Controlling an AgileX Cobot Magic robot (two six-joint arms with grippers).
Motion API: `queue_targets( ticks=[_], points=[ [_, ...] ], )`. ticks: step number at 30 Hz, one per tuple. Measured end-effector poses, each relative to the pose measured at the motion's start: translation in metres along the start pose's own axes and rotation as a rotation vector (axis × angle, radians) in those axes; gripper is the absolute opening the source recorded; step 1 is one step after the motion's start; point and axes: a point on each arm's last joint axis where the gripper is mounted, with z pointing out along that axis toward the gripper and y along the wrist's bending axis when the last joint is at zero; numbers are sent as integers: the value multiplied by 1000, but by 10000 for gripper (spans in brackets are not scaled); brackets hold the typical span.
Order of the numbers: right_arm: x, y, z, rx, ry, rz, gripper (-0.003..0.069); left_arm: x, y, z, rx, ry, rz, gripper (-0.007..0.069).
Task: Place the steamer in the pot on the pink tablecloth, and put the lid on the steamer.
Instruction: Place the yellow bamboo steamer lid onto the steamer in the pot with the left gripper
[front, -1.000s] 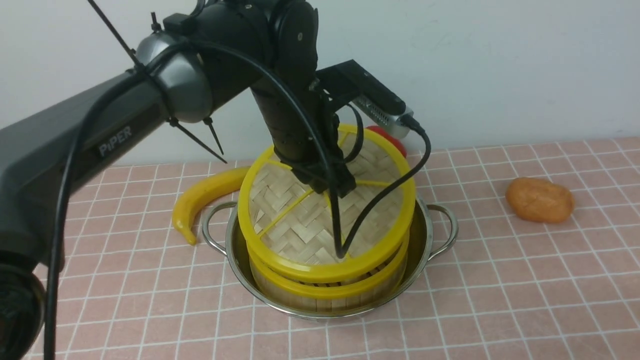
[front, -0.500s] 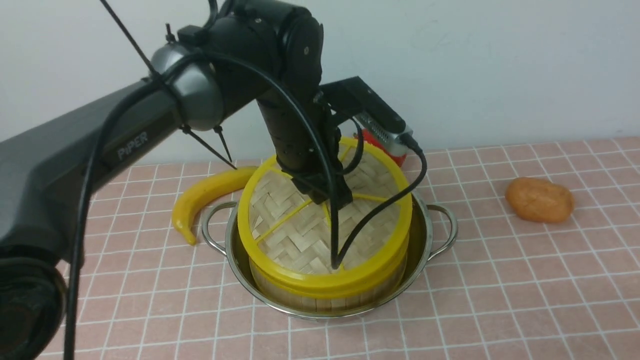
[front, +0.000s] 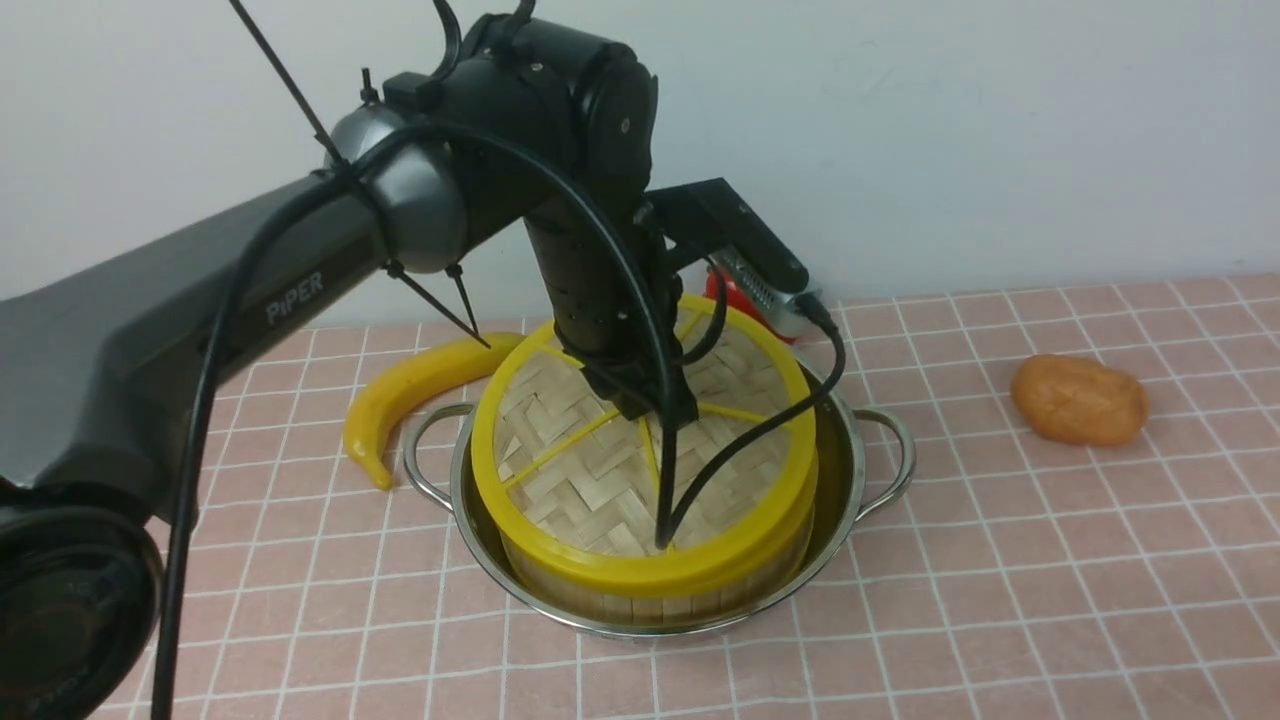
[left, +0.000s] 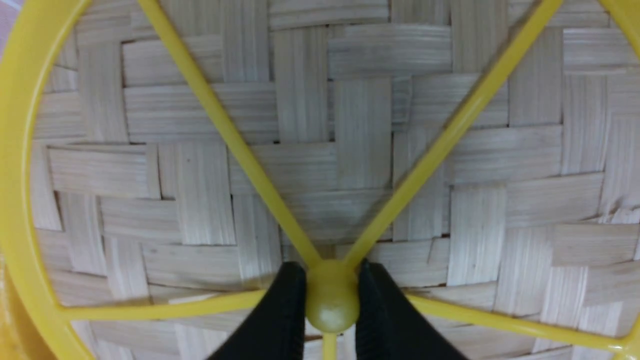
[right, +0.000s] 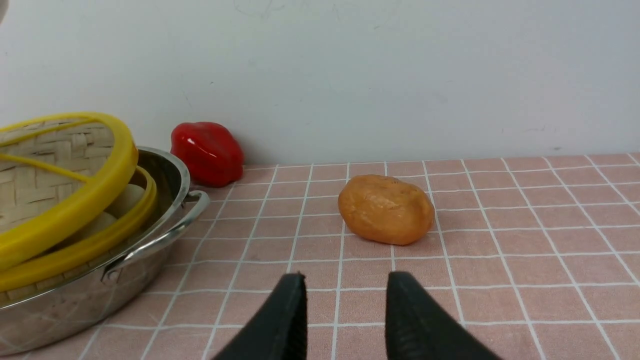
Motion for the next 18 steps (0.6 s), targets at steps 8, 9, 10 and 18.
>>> queue_targets(
  ticks=[8, 9, 10, 18],
  points=[
    [0, 0, 0, 0, 0, 0, 243, -2, 1, 0, -8, -24, 29, 117],
    [0, 0, 0, 0, 0, 0, 243, -2, 1, 0, -8, -24, 30, 117],
    [0, 0, 0, 0, 0, 0, 243, -2, 1, 1, -7, -21, 32, 117],
    [0, 0, 0, 0, 0, 0, 243, -6, 1, 24, 3, 1, 52, 117]
  ],
)
